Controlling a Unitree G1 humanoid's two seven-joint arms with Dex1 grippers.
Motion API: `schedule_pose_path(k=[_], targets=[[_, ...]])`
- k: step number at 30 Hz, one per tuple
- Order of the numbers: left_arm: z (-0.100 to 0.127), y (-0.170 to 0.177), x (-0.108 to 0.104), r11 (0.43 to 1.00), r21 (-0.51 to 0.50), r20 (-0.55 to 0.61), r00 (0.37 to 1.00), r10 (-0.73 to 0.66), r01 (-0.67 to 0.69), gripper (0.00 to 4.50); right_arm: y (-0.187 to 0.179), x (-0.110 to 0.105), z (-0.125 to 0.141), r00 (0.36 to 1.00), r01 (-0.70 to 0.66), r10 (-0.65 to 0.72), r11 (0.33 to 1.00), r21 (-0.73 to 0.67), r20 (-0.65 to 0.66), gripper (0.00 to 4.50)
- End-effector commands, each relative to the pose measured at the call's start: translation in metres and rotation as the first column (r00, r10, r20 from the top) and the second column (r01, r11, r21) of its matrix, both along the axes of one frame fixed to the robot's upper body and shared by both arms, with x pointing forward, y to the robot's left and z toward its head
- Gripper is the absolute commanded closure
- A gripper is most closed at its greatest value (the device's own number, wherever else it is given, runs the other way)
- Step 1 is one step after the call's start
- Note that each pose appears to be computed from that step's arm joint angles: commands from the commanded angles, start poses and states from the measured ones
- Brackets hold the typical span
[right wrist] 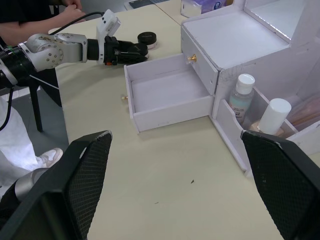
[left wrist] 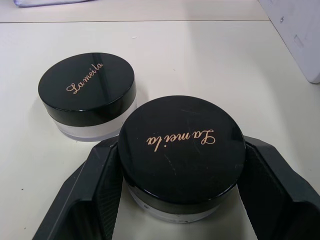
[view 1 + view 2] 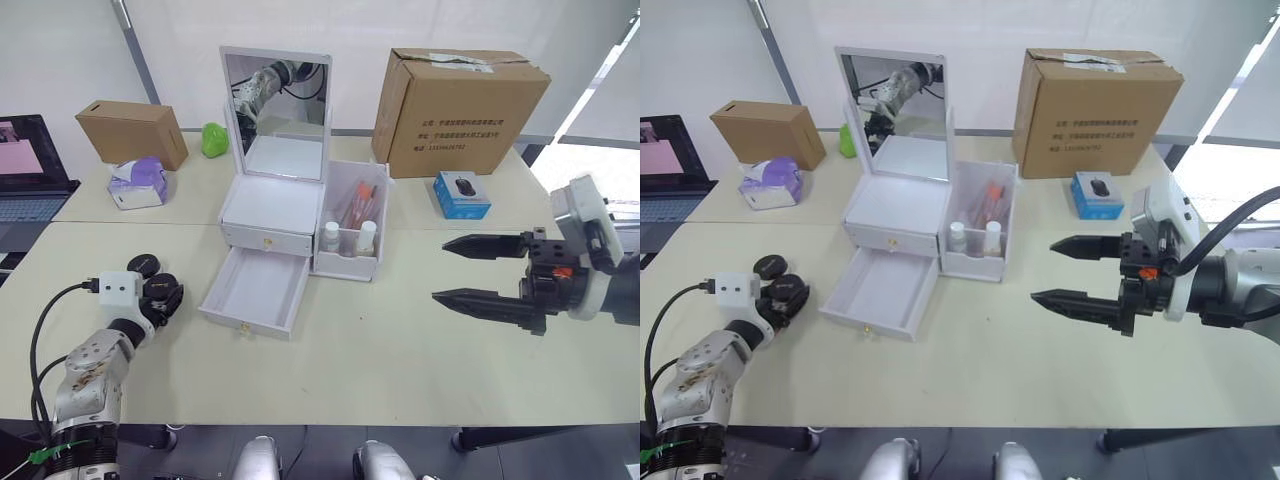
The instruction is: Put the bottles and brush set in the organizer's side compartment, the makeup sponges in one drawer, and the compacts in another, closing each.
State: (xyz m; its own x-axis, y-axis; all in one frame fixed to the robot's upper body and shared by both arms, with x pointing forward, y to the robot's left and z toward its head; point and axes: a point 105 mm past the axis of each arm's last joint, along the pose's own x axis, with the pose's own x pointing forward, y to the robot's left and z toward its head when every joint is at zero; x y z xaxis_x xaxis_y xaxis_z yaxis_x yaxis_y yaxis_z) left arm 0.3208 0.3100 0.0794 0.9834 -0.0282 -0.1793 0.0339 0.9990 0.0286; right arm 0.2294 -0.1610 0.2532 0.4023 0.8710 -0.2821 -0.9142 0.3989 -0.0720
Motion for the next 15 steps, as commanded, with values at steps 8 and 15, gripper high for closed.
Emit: schedule_pose_path(k=[8,15], targets=[[0.088,-0.051,0.004,0.907,0.056,0.217,0.881,-0.419,0.418,1.58,0.007,0.002,0.009,0.999,-0.02,0.02,1.0,-0.003,0.038,0.0],[0.086,-0.092,-0.002,0.737,0.092,0.167,0.719,-0.675,0.67,1.58,0.009,0.0,0.007,0.999,-0.008,0.008,1.0,0.006,0.042,0.0]])
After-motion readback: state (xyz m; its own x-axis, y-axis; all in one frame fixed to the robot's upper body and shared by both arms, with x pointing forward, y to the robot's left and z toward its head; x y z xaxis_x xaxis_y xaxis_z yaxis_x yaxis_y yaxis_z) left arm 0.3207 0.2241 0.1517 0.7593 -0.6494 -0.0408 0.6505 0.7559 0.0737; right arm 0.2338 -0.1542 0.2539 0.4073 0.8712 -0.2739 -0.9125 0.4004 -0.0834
